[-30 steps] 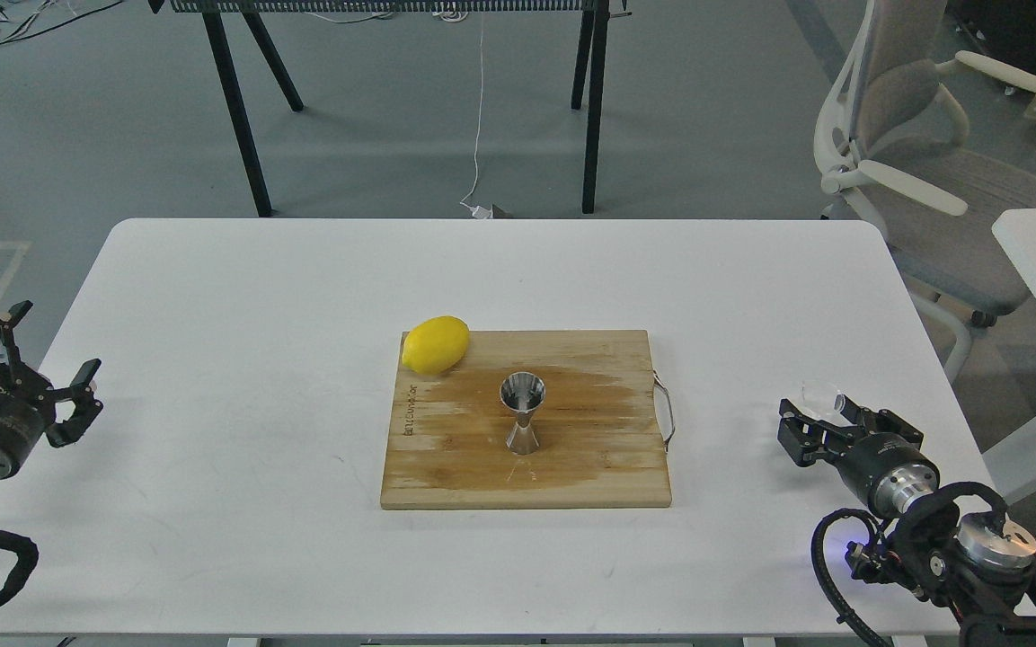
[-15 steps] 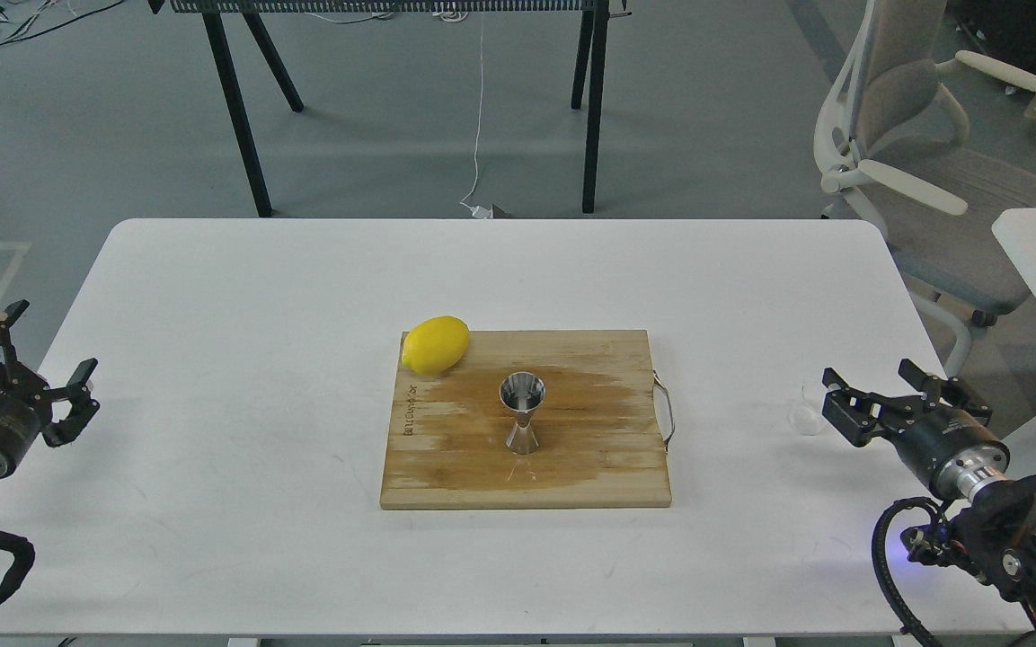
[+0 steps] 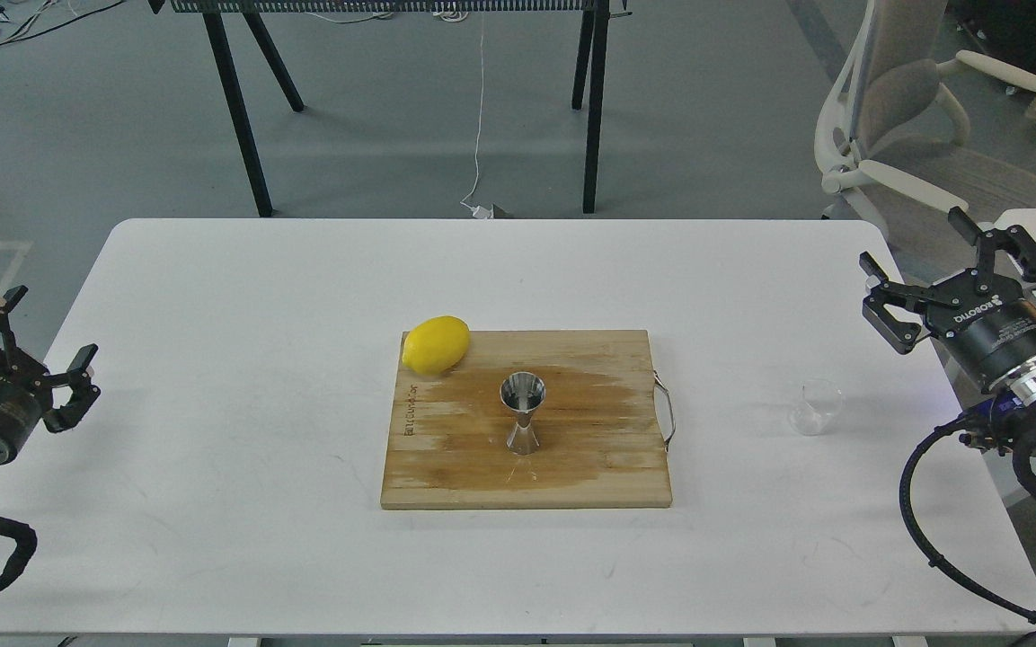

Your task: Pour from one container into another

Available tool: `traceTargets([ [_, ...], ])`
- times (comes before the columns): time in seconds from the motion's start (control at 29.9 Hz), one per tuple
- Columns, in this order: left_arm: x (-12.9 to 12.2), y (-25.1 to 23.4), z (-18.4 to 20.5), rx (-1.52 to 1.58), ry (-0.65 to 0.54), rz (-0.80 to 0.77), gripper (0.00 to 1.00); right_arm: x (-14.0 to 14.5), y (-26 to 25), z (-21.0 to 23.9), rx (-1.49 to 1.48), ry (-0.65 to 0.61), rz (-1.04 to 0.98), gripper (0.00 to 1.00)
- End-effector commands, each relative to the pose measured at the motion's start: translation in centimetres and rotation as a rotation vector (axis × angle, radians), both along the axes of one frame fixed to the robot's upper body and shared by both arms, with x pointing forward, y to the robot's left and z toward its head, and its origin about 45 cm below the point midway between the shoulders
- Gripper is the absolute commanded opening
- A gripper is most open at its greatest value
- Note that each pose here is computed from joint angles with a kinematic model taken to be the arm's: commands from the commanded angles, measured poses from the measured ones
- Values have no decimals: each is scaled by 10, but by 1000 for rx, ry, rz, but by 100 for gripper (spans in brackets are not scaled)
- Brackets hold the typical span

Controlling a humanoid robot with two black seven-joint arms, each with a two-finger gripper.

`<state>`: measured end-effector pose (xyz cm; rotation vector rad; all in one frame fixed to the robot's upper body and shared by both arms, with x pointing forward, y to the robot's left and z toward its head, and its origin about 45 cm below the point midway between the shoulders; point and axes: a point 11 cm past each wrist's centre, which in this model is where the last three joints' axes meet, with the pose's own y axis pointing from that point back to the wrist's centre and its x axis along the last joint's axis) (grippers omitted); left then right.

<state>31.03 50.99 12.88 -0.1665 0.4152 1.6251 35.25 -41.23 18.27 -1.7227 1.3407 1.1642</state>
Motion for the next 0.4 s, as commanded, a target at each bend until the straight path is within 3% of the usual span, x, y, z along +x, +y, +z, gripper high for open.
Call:
traceTargets([
  [0.0, 1, 0, 2, -4, -7, 2, 100, 0, 10, -15, 44, 20, -14, 97],
  [0.37, 1, -3, -1, -10, -3, -1, 100, -1, 13, -30, 103, 8, -130, 97],
])
